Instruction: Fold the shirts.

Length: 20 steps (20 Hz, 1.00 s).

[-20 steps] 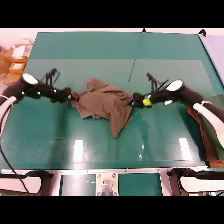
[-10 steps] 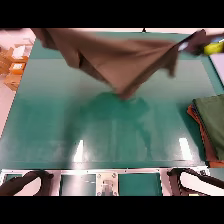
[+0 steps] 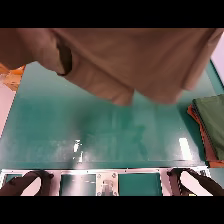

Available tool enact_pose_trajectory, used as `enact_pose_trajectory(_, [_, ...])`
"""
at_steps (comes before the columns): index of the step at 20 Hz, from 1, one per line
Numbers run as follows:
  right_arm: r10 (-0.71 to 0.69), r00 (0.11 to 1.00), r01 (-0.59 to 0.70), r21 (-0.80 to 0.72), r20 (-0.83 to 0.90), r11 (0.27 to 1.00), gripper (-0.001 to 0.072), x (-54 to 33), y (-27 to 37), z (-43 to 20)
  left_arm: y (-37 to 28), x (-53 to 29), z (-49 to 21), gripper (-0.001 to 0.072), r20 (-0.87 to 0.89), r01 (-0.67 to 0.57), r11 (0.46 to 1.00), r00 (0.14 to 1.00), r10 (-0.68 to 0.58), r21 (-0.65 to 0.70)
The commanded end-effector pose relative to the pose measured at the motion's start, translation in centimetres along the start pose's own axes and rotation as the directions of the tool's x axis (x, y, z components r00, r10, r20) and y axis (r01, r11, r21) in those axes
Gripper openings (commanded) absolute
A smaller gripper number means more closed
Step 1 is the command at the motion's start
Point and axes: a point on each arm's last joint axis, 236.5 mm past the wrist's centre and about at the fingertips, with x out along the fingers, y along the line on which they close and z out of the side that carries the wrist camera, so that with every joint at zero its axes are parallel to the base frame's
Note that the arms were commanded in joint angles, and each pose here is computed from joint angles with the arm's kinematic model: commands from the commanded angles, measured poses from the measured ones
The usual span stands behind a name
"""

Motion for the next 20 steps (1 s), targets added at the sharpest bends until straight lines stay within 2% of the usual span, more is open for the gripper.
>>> enact_pose_trajectory(1, [0.032, 0.995, -0.025, 0.077, -0.09, 0.997, 0.0014, 2.3, -1.1, -3.5, 0.7, 2.4, -4.2, 0.0032, -0.143, 0.004, 1.0, 0.99, -0.008, -0.031])
enact_pose_trajectory(5, [0.109, 0.959, -0.035, 0.272, -0.263, 0.962, 0.0014, 11.5, -5.5, -14.7, 1.2, 9.6, -14.2, 0.0033, -0.348, 0.044, 0.984, 0.932, -0.102, -0.171])
enact_pose_trajectory(7, [0.114, 0.929, 0.028, 0.373, -0.352, 0.927, 0.0015, 16.3, -8.2, -21.8, 1.1, 13.5, -20.7, 0.0032, -0.419, 0.054, 0.966, 0.894, -0.16, -0.253])
enact_pose_trajectory(10, [0.093, 0.874, 0.151, 0.449, -0.477, 0.88, 0.0015, 22.3, -11.7, -31.6, 1.0, 18.0, -30.1, 0.0033, -0.482, 0.026, 0.927, 0.848, -0.218, -0.373])
enact_pose_trajectory(12, [0.098, 0.85, 0.204, 0.495, -0.518, 0.844, 0.0043, 25.3, -13.5, -35.0, 1.1, 19.7, -34.9, 0.0033, -0.536, -0.009, 0.908, 0.81, -0.24, -0.419])
enact_pose_trajectory(14, [0.104, 0.848, 0.217, 0.519, -0.52, 0.827, 0.0207, 26.7, -15.5, -34.8, 1.2, 20.8, -37.8, 0.0033, -0.581, -0.03, 0.898, 0.772, -0.258, -0.438])
enact_pose_trajectory(15, [0.109, 0.857, 0.21, 0.534, -0.504, 0.819, 0.0267, 26.4, -16.5, -33.1, 1.2, 21.0, -38.5, 0.0033, -0.592, -0.031, 0.898, 0.762, -0.263, -0.439])
enact_pose_trajectory(17, [0.131, 0.875, 0.181, 0.566, -0.466, 0.804, 0.0293, 24.0, -18.5, -28.6, 1.2, 21.1, -39.3, 0.0033, -0.606, -0.03, 0.899, 0.748, -0.27, -0.438])
enact_pose_trajectory(20, [0.115, 0.899, 0.182, 0.599, -0.422, 0.78, 0.0293, 17.6, -21.0, -24.0, 0.9, 20.7, -39.6, 0.0033, -0.619, -0.024, 0.898, 0.732, -0.283, -0.439])
